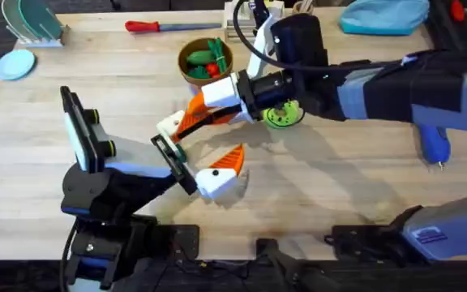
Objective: Pick up the gripper from the table and insert it into the empty holder that is missing its gripper. Then pick up a screw, insert it into the mounting hole, and use the screwdriver to tighten it. Finally, clean up the table by picking up the vegetable and placing it into the bucket.
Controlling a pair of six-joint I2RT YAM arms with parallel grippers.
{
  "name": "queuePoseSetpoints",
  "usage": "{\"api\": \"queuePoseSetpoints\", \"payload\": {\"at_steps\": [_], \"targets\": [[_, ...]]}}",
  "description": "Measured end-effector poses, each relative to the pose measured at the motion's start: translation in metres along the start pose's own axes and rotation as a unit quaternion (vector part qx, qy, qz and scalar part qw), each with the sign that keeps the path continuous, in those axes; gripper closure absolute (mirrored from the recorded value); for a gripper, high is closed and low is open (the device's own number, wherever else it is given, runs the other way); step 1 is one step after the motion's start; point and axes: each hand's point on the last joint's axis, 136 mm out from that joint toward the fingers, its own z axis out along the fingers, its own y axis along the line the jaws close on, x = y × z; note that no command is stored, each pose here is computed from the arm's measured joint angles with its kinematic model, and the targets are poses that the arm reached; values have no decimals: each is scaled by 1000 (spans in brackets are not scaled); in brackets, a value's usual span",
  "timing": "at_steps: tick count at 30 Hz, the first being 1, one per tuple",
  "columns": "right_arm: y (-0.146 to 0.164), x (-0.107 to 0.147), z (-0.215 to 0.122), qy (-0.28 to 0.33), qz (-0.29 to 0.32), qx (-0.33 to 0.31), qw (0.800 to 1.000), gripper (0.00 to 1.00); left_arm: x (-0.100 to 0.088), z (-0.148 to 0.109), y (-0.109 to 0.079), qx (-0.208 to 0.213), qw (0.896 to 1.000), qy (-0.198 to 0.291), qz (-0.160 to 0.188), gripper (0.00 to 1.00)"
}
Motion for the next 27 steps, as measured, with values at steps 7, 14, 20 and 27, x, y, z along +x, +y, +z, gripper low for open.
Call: {"api": "queuePoseSetpoints", "payload": {"at_steps": [7, 14, 20, 27], "targets": [[7, -15, -8, -24, -31, -15, 999, 16, 0, 0, 0, 0, 1000, 0, 0, 9], [-8, -50, -37, -99, -55, 20, 993, 9, 0, 0, 0, 1, 1000, 0, 0, 8], [1, -73, -76, -176, -124, 81, 973, 8, 0, 0, 0, 1, 1000, 0, 0, 8], [-15, -63, -119, -207, -180, 235, 933, 8, 0, 0, -1, 1, 1000, 0, 0, 8]]}}
